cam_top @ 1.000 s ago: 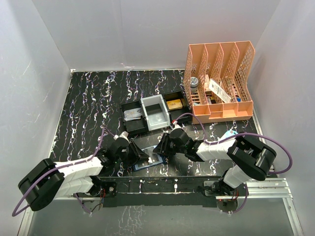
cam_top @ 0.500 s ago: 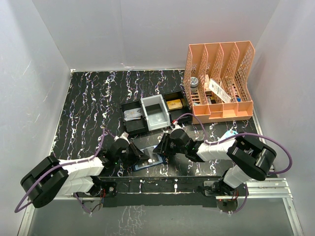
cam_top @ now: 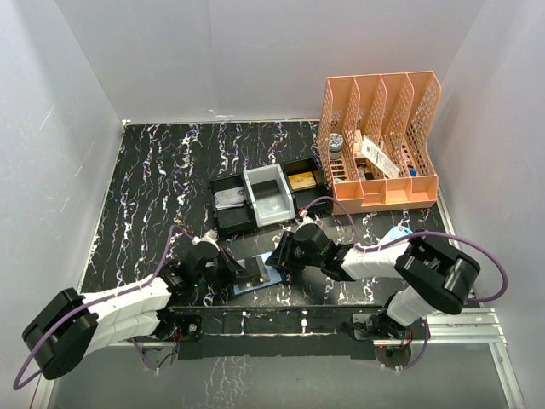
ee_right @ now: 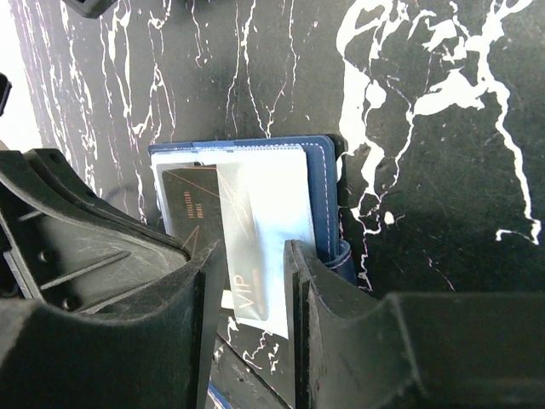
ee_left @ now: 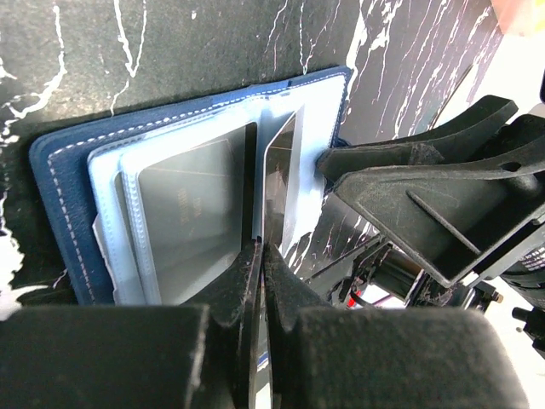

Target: Take the credit cards out of the card holder

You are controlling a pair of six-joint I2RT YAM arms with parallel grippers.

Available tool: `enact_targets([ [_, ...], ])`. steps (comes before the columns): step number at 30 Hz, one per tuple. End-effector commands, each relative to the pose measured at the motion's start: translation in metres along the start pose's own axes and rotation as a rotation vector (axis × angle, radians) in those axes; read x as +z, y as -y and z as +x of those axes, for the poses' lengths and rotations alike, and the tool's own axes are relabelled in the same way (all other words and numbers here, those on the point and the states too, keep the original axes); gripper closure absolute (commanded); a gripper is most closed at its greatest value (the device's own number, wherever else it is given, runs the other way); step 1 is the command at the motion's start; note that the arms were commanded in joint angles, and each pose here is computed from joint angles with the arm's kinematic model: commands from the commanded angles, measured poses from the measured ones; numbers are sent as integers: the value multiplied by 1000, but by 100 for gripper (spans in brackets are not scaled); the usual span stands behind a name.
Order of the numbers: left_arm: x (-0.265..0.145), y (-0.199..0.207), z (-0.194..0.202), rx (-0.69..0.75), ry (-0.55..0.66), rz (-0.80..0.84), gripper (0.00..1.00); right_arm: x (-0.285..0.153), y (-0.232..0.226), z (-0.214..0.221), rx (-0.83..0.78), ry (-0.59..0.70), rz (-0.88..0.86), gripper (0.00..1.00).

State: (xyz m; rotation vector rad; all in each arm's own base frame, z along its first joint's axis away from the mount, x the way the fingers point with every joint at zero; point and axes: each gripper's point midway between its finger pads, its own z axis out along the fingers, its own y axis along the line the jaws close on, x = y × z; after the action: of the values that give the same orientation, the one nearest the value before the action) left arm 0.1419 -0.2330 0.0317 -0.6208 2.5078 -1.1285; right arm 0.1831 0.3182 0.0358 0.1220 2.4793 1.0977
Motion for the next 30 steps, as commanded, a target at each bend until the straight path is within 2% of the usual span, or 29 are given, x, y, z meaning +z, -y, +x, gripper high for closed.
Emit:
enact_targets([
  [1,-6,-13,0,29,5,-48,100,-10,31,22,-61,-86,104,66],
  [10,-5,-7,3,54,-18,-46,100,-39,-57,-11,-211,-29,-149,58],
  [15,-4,-3,2,56,-18,-35,100,-34,-75,-7,-247,-74,-205,57],
  [18,-3,-1,2,60,-20,-33,100,-21,-69,3,-233,-126,-184,58],
  [23,-2,1,2,61,-24,-31,100,4,-27,18,-169,-181,-37,61],
  [30,0,7,3,59,-35,-15,89,9,5,34,-113,-206,32,62],
])
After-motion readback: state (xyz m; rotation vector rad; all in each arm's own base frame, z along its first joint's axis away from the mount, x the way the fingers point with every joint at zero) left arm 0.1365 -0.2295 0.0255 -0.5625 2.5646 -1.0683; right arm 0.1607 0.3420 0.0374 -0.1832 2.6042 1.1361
